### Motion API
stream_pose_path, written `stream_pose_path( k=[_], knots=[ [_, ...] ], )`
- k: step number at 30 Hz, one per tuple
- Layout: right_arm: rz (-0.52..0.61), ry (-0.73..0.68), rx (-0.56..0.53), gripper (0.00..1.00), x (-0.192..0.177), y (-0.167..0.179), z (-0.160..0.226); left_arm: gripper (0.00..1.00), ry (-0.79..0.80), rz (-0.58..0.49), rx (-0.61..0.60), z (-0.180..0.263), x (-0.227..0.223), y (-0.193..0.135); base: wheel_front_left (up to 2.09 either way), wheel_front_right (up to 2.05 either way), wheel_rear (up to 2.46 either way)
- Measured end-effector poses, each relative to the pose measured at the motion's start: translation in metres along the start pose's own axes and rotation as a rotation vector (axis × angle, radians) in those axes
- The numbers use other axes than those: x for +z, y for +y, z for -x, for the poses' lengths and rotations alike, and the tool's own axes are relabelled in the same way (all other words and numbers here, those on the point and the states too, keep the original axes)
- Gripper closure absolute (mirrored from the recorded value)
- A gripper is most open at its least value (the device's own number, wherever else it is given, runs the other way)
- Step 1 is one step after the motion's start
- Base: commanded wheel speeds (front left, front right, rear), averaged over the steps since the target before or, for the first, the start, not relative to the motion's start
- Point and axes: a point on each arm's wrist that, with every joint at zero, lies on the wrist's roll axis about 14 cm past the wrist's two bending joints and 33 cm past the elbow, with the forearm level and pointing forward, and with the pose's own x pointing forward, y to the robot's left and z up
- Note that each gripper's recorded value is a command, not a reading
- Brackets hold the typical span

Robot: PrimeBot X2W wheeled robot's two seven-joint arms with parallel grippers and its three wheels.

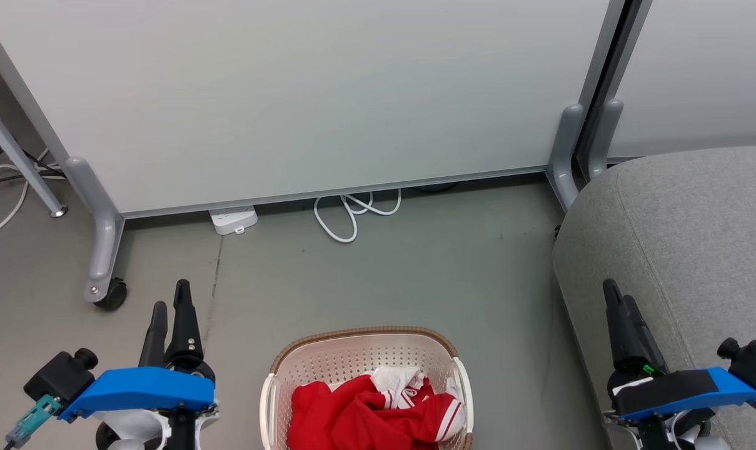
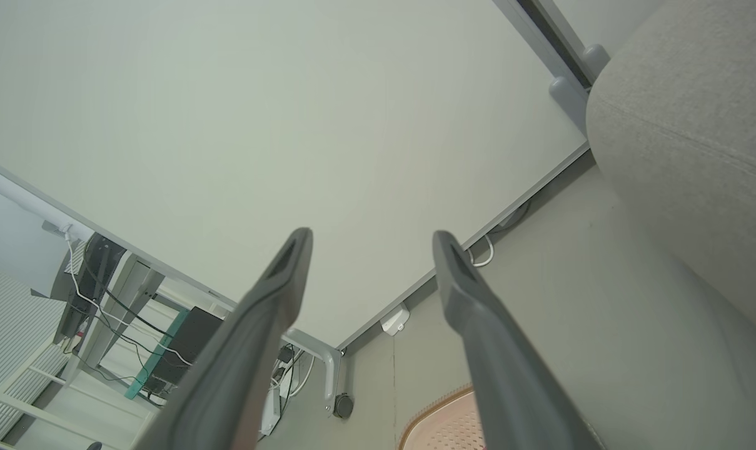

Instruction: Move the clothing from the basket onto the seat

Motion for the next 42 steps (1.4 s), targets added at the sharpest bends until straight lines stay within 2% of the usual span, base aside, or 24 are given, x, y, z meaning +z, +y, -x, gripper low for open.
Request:
stream_pose_path(
  k=[17, 42],
  knots=[
    [0.268, 0.018, 0.030, 0.00, -0.010, 0.004, -0.001, 0.00, 0.014, -0.279, -0.051, -0.003, -0.013, -0.012, 0.00, 0.00, 0.00],
    [0.543, 0.007, 0.103, 0.00, -0.015, 0.018, -0.005, 0.00, 0.004, -0.557, -0.119, -0.003, -0.022, -0.023, 0.00, 0.00, 0.00]
  ],
)
